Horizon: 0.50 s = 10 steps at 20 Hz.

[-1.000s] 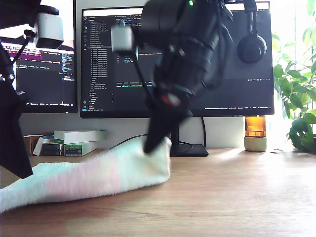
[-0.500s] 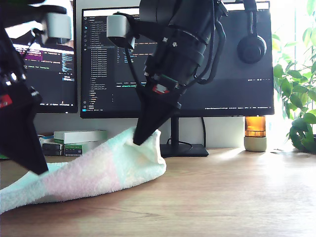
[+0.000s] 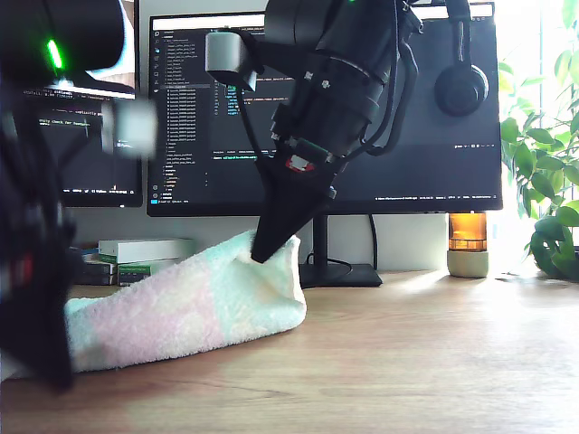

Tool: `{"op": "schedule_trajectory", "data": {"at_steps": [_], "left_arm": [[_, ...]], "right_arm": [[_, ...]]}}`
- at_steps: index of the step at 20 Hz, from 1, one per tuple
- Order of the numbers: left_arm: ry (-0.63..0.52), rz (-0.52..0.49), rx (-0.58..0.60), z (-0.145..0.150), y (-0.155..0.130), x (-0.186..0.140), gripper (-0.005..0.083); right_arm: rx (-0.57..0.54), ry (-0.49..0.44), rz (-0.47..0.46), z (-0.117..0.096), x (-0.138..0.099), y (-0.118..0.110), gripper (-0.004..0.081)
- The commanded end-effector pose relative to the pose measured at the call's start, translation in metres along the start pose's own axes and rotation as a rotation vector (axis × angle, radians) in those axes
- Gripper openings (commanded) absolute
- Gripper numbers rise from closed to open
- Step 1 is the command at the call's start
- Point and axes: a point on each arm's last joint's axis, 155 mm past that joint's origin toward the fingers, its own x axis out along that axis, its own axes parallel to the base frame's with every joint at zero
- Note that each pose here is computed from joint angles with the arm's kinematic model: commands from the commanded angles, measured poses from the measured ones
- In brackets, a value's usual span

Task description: Fold the tea towel to a neat square and place it to the right

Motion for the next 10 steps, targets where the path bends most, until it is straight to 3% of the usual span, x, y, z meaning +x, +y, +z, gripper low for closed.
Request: {"op": "schedule_trajectory", "data": {"at_steps": [1, 5, 10], "left_arm": [[0.012, 0.044, 0.004, -0.003, 0.006, 0.003, 0.0460], [0.030, 0.060, 0.005, -0.008, 0.009, 0.001, 0.0278], [0.049, -0.017, 0.019, -0.014, -0.008, -0.002, 0.0033]], "right_arm": [[0.009, 0.011, 0.018, -0.003, 0.009, 0.003, -0.0011], [0.013, 0.012, 0.016, -0.005, 0.008, 0.001, -0.0011], [0.042, 0.014, 0.010, -0.008, 0.007, -0.003, -0.0011]]}}
